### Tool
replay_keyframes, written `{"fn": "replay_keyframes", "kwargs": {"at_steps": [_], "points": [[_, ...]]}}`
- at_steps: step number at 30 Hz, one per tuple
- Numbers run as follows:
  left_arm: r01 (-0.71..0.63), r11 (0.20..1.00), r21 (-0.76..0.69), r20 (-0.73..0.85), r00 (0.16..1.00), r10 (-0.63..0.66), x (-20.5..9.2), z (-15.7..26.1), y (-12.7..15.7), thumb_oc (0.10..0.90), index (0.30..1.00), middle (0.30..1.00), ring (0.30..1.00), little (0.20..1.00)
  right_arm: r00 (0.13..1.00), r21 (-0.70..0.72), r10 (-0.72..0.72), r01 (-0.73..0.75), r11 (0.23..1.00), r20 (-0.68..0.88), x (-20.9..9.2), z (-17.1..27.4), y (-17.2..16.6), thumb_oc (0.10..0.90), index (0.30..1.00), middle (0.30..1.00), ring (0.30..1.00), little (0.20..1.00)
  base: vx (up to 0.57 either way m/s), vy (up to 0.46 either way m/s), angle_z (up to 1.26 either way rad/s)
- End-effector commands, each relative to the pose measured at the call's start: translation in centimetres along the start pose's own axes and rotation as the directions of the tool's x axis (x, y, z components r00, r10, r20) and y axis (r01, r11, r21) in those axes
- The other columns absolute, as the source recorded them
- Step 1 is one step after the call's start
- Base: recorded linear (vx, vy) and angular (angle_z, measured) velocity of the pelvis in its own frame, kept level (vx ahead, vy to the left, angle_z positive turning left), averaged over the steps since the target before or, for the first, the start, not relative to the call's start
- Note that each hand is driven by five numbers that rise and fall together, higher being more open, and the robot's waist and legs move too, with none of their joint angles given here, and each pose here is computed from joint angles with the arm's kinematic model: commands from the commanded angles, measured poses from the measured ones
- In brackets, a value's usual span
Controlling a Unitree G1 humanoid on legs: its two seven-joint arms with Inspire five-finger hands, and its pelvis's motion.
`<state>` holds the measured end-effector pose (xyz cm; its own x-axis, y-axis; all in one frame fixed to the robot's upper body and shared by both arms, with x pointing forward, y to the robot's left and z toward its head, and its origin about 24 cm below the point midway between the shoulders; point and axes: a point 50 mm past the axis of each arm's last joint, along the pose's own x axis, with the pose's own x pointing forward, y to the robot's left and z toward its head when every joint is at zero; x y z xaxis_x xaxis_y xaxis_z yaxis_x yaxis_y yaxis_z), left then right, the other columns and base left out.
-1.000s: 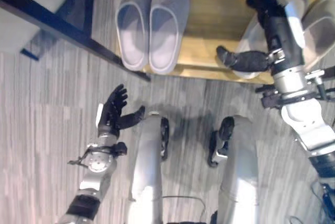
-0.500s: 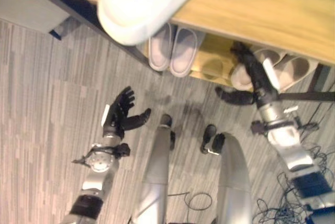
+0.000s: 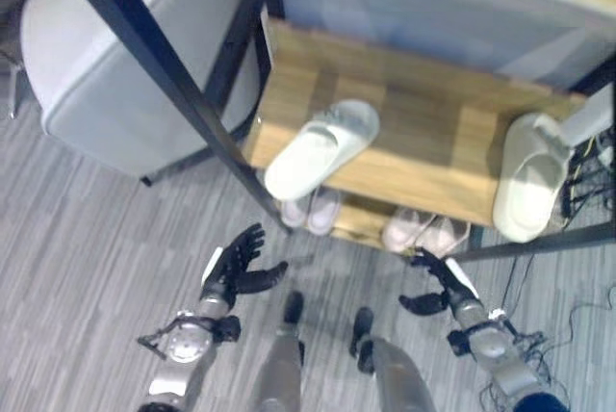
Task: Arrange the slippers neatly on the shoe rack.
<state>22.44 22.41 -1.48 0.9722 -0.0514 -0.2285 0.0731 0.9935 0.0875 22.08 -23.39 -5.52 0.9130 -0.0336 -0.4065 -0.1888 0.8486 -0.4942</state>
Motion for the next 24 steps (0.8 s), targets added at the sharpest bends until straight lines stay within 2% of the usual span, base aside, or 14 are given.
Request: {"fn": "replay_keyframes", "kwargs": {"at_steps": [1, 5, 10, 18, 24], "points": [[0.092, 0.996, 0.005, 0.068, 0.993, -0.092, -0.6, 0.9, -0.9, 0.8, 0.9, 0.9, 0.9, 0.9, 1.0, -0.051, 0.007, -0.006, 0.999, 0.004, -0.8, -0.8, -0.4, 0.8, 0.9, 0.9, 0.9, 0.9, 0.14, -0.034, -0.12], [0.164, 0.986, 0.006, 0.101, 0.981, -0.164, -1.1, 1.8, -1.7, 0.8, 0.9, 0.9, 0.9, 0.9, 0.992, -0.041, 0.054, -0.059, 0.997, -0.118, -2.0, -3.6, 1.2, 0.8, 0.9, 0.9, 0.9, 0.9, 0.18, -0.03, -0.11], [0.192, 0.981, 0.032, 0.119, 0.974, -0.195, -1.8, 2.3, -1.8, 0.8, 0.9, 0.9, 0.9, 0.9, 0.969, 0.001, 0.082, -0.084, 0.996, -0.233, -3.1, -6.0, 2.8, 0.8, 0.9, 0.9, 0.9, 0.9, 0.08, -0.049, -0.06], [0.23, 0.97, -0.078, 0.185, 0.96, -0.212, -2.2, 3.4, -2.9, 0.8, 0.9, 0.9, 0.9, 0.9, 0.948, 0.044, 0.091, -0.082, 0.996, -0.305, -4.0, -7.3, 3.9, 0.8, 0.9, 0.9, 0.9, 0.9, -0.01, -0.043, -0.09], [0.225, 0.971, -0.077, 0.155, 0.965, -0.211, -2.7, 2.6, -3.0, 0.8, 0.9, 0.9, 0.9, 0.9, 0.944, 0.052, 0.089, -0.077, 0.996, -0.316, -4.3, -7.7, 3.8, 0.8, 0.9, 0.9, 0.9, 0.9, 0.0, -0.026, -0.09]]}}
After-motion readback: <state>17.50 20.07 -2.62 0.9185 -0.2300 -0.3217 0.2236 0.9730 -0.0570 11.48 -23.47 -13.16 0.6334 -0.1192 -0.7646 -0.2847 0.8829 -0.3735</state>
